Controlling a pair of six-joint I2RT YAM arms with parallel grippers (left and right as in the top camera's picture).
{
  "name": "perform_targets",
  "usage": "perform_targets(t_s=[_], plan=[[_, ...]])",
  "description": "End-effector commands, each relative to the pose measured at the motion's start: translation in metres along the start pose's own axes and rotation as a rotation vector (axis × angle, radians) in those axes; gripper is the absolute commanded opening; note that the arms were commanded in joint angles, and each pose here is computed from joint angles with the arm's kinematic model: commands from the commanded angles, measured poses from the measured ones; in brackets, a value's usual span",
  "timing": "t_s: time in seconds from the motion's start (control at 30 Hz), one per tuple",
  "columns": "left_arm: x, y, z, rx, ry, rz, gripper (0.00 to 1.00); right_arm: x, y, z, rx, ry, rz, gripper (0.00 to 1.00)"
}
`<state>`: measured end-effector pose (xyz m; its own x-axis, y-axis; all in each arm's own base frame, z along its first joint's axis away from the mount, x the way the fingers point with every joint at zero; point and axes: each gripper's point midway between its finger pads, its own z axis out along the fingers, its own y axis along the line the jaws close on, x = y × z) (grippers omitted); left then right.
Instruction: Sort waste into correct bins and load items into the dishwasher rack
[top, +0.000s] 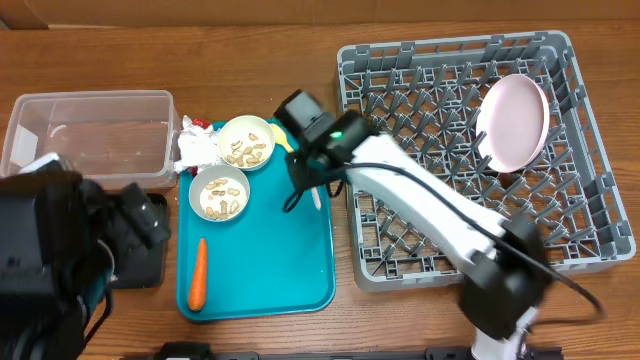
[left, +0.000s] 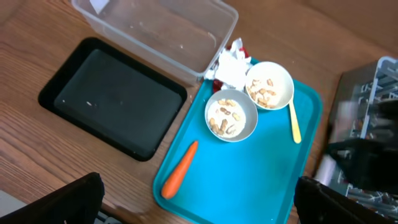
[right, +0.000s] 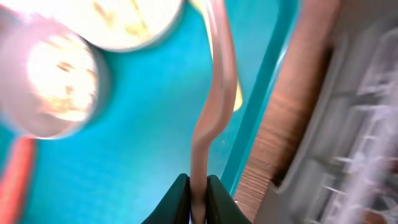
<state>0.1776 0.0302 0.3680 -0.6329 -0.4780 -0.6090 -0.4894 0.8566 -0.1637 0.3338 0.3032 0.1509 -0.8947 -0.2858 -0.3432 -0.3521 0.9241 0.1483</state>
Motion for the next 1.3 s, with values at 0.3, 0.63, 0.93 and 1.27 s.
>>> perform_targets(t_s=[0.3,0.63,0.93,1.27], plan=[[-0.005,0.002,0.003,-0.029,-0.006,0.009,1.00,-0.018,-0.102,-0.018,0.240,-0.061,0.128,0.12],[-0.005,0.002,0.003,-0.029,-0.006,0.009,1.00,-0.013,-0.103,0.008,0.136,-0.017,-0.019,0.33],[-0.005,0.002,0.003,-0.029,-0.006,0.009,1.00,-0.039,-0.055,-0.012,-0.009,-0.107,-0.050,0.49],[-0.005,0.002,0.003,-0.029,-0.006,0.009,1.00,-0.029,-0.026,0.029,-0.059,-0.104,-0.076,0.49]])
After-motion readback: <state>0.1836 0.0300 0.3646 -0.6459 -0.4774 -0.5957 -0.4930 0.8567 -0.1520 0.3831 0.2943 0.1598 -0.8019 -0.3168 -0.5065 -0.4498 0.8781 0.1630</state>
